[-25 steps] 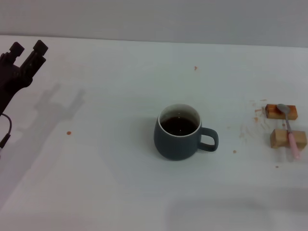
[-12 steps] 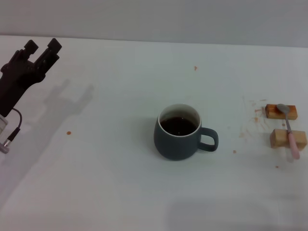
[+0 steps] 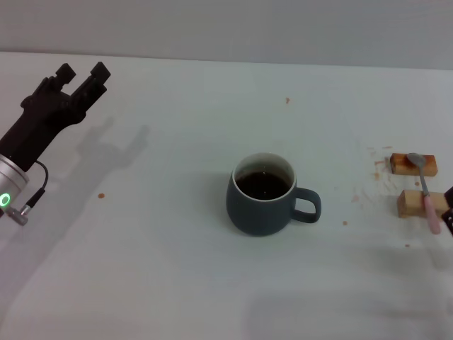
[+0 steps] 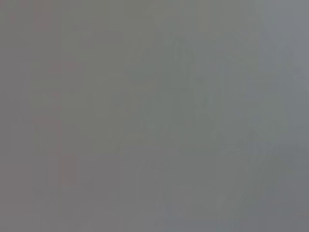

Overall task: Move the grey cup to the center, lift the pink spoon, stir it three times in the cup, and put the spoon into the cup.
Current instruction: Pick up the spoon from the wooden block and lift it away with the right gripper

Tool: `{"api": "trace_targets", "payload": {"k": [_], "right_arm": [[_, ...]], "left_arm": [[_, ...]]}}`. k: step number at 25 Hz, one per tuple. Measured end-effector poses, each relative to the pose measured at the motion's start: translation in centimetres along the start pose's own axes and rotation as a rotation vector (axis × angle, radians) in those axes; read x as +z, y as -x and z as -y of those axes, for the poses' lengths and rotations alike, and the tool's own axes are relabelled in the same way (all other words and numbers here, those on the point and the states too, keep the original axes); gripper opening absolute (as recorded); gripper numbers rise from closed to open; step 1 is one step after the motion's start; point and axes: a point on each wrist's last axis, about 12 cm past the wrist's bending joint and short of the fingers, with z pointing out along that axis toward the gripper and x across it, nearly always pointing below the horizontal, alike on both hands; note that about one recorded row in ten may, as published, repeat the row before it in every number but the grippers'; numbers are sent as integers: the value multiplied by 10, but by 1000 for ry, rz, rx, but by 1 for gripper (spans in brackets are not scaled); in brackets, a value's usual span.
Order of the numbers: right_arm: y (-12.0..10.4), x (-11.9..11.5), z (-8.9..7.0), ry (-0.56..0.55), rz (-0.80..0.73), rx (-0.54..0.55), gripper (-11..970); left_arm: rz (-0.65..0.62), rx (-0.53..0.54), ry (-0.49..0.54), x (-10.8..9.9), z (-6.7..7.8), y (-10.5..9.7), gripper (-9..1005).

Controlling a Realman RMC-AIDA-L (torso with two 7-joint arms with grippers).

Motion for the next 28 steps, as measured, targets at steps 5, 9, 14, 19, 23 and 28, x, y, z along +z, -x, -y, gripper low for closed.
{"api": "trace_targets", "payload": {"k": [5, 9, 14, 19, 23, 28], "right_arm": [[-5, -3, -1, 31, -48, -6, 814], [-8, -4, -1, 39, -74, -4, 814], [-15, -4, -2, 38, -136, -2, 814], [-19, -2, -2, 40, -171, -1, 814], [-21, -1, -2, 41, -185, -3, 813], [-24, 1, -1, 38, -208, -6, 813]], "left_arm": [[-9, -4, 11, -4, 0, -4, 829], [-11, -8, 16, -6, 0, -5, 829], [-15, -10, 22, -7, 2, -10, 829], [-21, -11, 32, -7, 2, -11, 829], [-22, -11, 37, -7, 1, -12, 829], [-30, -10, 46, -7, 0, -13, 829]]}}
